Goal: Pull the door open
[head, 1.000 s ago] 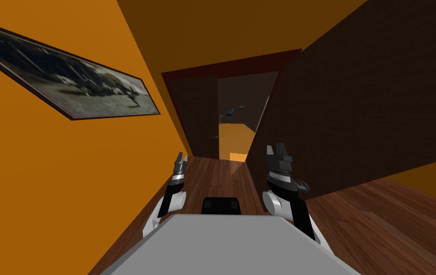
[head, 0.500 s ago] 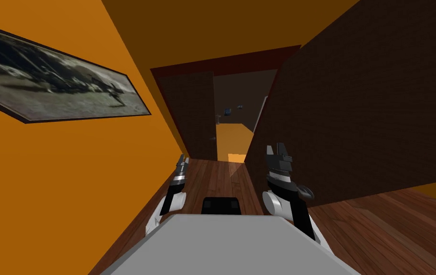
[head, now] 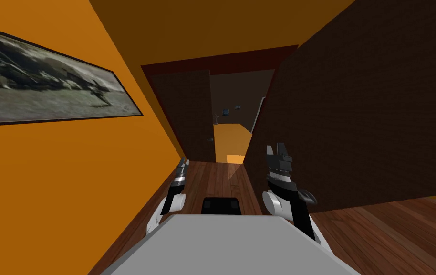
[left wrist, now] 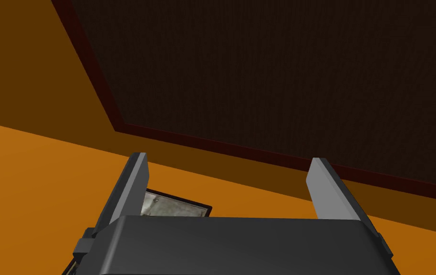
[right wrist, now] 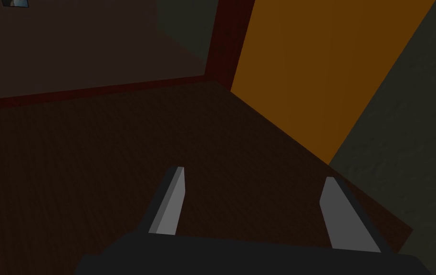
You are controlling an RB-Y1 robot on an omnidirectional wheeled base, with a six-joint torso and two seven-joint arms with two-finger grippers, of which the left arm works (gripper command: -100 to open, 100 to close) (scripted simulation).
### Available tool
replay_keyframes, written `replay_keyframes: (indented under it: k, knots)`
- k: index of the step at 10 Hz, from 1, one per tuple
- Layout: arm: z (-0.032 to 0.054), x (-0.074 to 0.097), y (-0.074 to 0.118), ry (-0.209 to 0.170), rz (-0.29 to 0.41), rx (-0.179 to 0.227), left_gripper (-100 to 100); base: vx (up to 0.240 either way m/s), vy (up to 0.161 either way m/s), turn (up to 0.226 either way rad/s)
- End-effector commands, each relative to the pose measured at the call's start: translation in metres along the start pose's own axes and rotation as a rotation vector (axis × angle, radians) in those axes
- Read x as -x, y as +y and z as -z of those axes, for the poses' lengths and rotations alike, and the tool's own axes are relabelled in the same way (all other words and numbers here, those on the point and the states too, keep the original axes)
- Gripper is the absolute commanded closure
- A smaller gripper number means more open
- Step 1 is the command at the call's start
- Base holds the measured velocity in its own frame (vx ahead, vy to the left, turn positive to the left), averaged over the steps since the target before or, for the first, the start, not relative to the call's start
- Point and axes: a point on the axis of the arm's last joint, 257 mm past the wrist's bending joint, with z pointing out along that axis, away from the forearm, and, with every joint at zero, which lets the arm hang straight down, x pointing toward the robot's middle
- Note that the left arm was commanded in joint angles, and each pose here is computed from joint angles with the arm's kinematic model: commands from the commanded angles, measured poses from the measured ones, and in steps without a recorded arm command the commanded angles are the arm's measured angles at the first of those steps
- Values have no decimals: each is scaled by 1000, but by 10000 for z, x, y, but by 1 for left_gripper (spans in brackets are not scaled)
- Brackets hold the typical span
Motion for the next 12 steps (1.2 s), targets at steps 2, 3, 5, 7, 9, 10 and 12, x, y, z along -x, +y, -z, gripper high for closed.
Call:
replay_keyframes:
  k: [2, 3, 5, 7, 9, 10, 12]
  knots:
    - [42, 18, 183, 5, 10, 28, -100, 96, -23, -72]
    - [60, 32, 252, 6, 13, 39, -100, 106, -38, -79]
    - [98, 63, 386, 9, 19, 60, -100, 113, -31, -59]
    - [139, 99, 517, 10, 25, 81, -100, 105, -16, -76]
    - [183, 138, 643, 11, 30, 103, -100, 100, -18, -64]
    - [206, 158, 705, 11, 33, 113, -100, 110, -23, -68]
    - [253, 203, 826, 10, 38, 134, -100, 101, -27, -72]
